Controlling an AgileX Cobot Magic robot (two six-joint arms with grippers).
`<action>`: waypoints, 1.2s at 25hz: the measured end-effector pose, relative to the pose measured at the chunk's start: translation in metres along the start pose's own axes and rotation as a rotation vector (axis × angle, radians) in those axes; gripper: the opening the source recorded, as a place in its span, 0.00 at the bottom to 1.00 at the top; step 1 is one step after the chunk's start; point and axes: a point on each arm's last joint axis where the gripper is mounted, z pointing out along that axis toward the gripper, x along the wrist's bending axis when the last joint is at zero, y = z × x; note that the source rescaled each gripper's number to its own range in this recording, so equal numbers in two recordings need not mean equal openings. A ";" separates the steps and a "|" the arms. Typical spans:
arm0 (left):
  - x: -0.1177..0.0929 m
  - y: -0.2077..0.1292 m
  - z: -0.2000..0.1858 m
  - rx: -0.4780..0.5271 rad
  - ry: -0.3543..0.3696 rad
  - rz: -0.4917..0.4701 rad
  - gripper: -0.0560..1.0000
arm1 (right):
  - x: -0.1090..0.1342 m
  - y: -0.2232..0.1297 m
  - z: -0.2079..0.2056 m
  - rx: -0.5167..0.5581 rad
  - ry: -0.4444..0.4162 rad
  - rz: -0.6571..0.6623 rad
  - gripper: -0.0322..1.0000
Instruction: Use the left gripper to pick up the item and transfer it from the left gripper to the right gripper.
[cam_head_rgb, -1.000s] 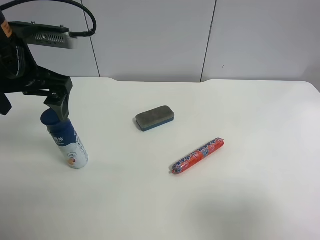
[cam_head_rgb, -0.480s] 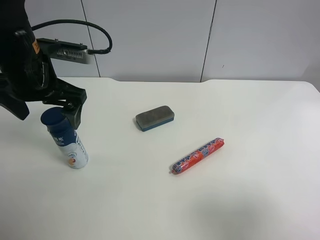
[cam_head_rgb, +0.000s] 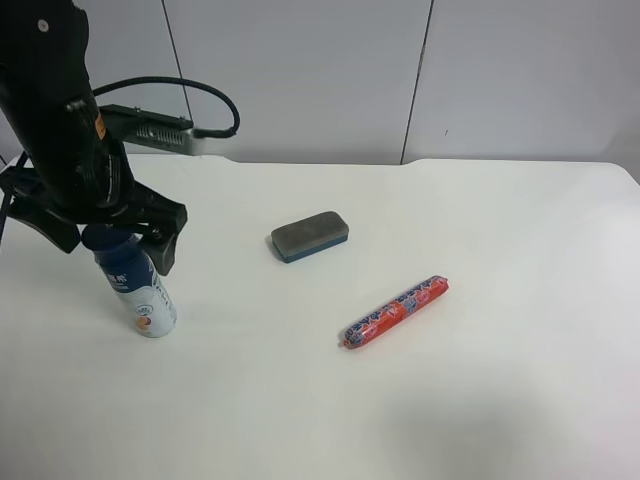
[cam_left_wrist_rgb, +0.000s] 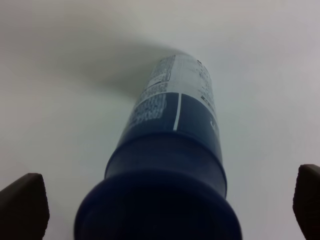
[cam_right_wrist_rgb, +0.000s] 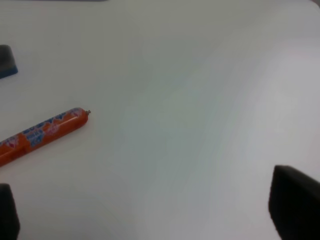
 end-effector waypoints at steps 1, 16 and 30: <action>0.000 -0.001 0.003 -0.006 -0.003 0.002 1.00 | 0.000 0.000 0.000 0.000 0.000 0.000 1.00; -0.002 -0.003 0.018 -0.029 -0.015 0.047 0.99 | 0.000 0.000 0.000 0.000 0.000 0.000 1.00; -0.002 -0.004 0.018 -0.027 -0.016 0.063 0.05 | 0.000 0.000 0.000 0.000 0.000 0.000 1.00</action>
